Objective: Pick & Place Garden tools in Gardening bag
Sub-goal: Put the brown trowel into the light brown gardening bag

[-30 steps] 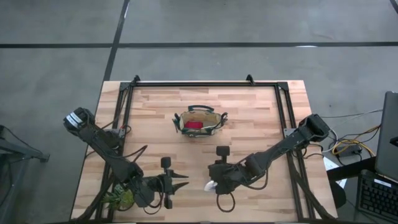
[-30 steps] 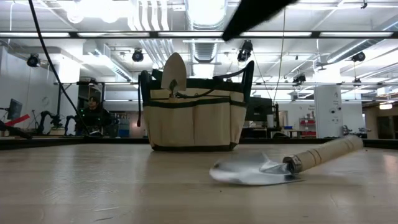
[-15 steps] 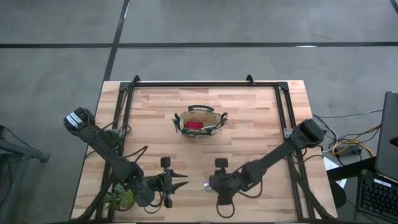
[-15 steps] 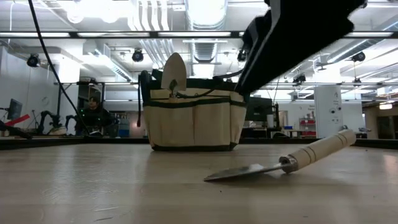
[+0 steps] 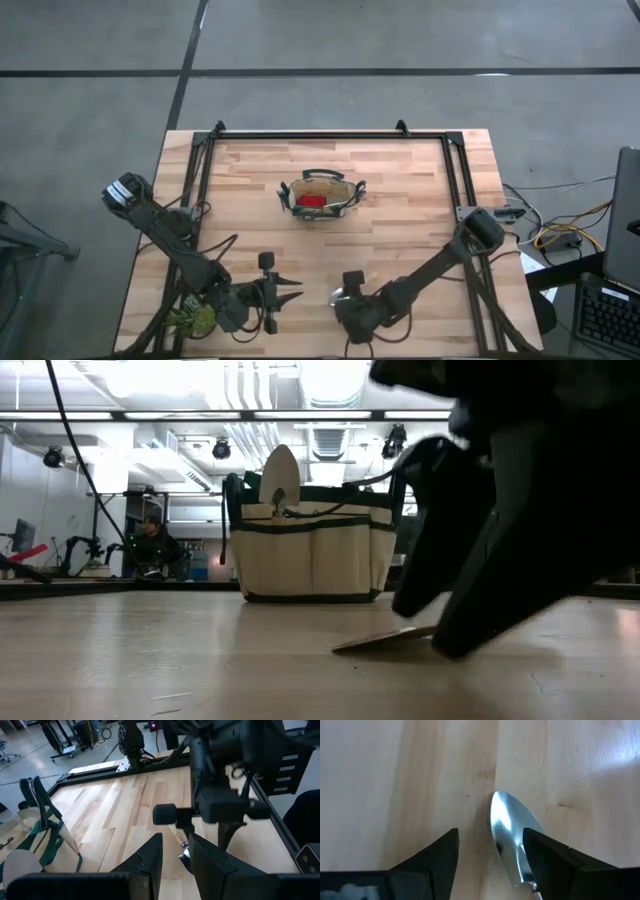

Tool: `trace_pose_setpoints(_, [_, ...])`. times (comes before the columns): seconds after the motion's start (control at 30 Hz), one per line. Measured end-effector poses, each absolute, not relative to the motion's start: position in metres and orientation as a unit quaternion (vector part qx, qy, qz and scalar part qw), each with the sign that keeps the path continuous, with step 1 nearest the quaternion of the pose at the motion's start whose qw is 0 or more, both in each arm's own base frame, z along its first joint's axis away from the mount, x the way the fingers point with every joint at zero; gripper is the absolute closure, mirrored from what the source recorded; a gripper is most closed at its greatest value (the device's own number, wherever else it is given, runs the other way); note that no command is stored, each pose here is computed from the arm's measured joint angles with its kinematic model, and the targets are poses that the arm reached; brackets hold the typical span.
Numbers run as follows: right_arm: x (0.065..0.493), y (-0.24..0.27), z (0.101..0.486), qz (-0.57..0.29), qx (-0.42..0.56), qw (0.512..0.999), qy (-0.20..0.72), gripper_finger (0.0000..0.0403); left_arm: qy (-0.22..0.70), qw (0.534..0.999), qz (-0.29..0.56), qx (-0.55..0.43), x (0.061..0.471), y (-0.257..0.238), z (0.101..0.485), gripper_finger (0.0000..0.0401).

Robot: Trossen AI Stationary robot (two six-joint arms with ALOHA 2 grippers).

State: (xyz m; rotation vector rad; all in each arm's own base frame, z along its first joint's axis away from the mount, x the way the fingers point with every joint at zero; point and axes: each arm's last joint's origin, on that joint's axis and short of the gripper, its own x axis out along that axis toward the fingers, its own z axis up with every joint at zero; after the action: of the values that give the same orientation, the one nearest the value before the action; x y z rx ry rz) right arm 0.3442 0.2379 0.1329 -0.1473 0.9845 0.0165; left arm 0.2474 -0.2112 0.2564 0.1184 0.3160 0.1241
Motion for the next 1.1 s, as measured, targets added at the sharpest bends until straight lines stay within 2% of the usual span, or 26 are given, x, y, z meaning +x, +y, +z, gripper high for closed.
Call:
trace_pose_setpoints(0.43, [0.349, 0.237, 0.124, -0.053, -0.139, 0.863, 0.483, 0.0193, 0.156, 0.984, 0.061, 0.057, 0.248, -0.211, 0.257, 0.0302])
trace_pose_setpoints(0.77, [0.352, 0.231, 0.122, -0.062, -0.153, 0.857, 0.488, 0.0208, 0.157, 0.984, 0.058, 0.056, 0.248, -0.212, 0.257, 0.0302])
trace_pose_setpoints(0.93, [0.353, 0.229, 0.122, -0.072, -0.159, 0.856, 0.486, 0.0251, 0.157, 0.984, 0.059, 0.056, 0.248, -0.211, 0.257, 0.0302])
trace_pose_setpoints(1.1, [0.354, 0.226, 0.121, -0.079, -0.143, 0.856, 0.490, 0.0338, 0.157, 0.984, 0.059, 0.056, 0.248, -0.211, 0.257, 0.0302])
